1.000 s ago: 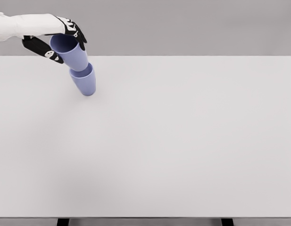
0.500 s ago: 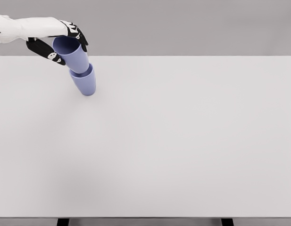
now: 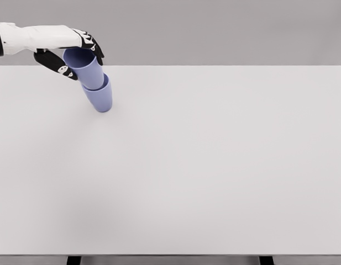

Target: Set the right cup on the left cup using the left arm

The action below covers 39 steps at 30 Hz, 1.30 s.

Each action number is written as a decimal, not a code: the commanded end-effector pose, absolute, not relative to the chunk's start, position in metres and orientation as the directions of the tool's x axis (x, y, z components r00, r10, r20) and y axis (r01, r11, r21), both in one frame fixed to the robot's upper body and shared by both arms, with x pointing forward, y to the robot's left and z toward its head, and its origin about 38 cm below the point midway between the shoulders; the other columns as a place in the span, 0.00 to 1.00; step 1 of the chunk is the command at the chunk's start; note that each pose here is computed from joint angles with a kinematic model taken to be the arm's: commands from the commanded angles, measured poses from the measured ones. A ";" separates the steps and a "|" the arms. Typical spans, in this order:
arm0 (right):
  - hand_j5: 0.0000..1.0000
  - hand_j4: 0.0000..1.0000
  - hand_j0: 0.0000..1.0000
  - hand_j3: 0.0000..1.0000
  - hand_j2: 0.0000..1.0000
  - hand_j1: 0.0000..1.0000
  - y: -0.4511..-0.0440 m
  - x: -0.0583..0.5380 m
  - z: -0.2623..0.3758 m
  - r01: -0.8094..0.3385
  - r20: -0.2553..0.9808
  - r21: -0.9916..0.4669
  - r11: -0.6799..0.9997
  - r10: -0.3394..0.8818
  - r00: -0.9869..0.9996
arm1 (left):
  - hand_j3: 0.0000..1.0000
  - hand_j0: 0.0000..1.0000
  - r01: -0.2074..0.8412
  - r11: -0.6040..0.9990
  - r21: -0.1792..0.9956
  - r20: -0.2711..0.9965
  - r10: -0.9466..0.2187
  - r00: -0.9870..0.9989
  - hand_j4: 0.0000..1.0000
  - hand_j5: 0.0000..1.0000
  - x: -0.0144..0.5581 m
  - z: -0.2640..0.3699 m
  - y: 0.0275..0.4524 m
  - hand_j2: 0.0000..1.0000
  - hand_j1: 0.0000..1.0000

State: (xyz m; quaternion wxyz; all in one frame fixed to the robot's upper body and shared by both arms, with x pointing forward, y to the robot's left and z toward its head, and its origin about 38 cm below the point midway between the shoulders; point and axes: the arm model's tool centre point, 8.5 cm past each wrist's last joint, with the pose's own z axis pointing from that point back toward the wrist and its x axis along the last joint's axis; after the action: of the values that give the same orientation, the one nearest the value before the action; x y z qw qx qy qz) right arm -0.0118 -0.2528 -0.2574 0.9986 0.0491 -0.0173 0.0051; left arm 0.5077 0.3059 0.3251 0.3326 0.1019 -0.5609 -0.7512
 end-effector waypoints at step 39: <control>1.00 1.00 1.00 1.00 1.00 1.00 -0.253 -0.012 -0.257 -0.012 0.035 0.098 0.995 0.008 0.999 | 0.76 0.76 0.407 -0.140 0.903 0.230 -0.641 -0.732 0.76 0.76 0.521 0.306 0.302 0.76 0.76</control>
State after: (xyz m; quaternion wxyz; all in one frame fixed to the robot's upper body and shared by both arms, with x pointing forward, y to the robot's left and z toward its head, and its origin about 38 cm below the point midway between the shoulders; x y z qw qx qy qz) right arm -0.0118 -0.2528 -0.2574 0.9986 0.0491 -0.0173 0.0052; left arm 0.5203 0.3020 0.3053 0.3485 0.1058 -0.5521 -0.7501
